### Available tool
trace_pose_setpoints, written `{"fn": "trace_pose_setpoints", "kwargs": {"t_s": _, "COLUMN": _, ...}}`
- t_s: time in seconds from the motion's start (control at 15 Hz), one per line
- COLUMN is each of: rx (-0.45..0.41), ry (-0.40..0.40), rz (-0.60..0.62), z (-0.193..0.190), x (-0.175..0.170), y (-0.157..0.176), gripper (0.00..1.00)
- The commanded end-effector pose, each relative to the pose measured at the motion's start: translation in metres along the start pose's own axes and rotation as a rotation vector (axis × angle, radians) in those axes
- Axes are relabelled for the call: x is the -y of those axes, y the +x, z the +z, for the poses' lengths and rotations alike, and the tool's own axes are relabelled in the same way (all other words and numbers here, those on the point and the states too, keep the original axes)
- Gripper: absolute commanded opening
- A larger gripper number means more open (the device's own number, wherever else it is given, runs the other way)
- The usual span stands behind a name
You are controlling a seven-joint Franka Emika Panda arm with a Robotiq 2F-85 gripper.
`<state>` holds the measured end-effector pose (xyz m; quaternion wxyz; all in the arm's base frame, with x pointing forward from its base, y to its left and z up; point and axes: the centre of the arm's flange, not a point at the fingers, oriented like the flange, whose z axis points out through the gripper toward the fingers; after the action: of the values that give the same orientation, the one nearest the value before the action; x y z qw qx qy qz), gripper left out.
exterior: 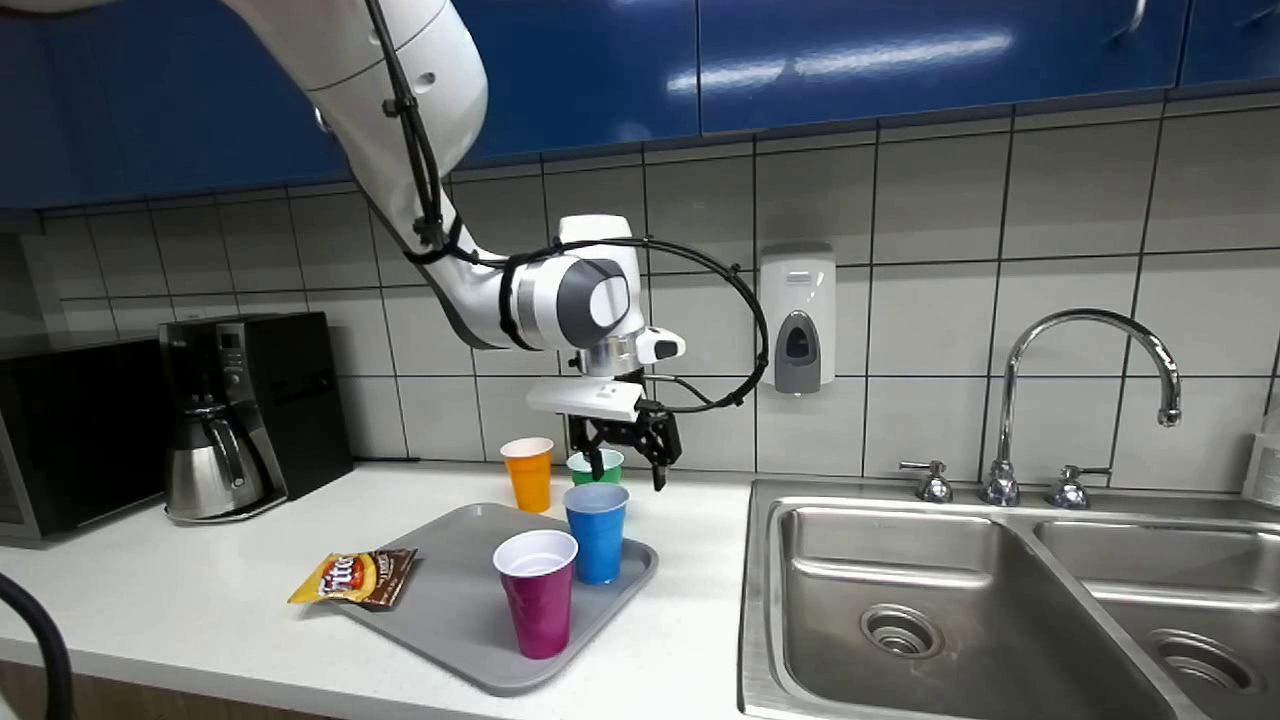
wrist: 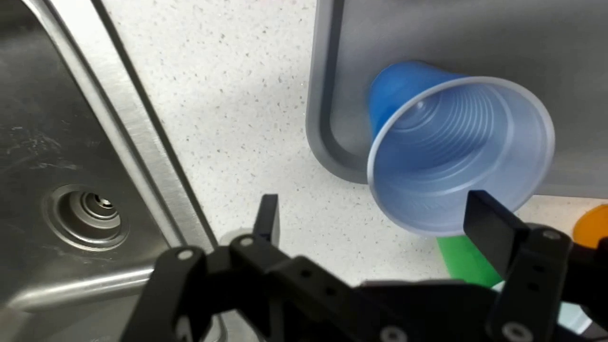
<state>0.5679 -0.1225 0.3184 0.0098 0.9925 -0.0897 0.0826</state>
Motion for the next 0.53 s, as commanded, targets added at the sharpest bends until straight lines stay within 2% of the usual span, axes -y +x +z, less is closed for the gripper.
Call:
{"fn": "trace_pose_setpoints", "kwargs": {"t_s": 0.0, "rx": -0.005, "ry": 0.012, "rz": -0.006, "z": -0.024, "x": -0.007, "y": -0.006, "gripper": 1.0}}
{"fn": "trace_pose_setpoints", "kwargs": {"t_s": 0.47, "rx": -0.044, "ry": -0.016, "rz": 0.011, "z": -0.033, "x": 0.005, "y": 0.017, "gripper": 1.0}}
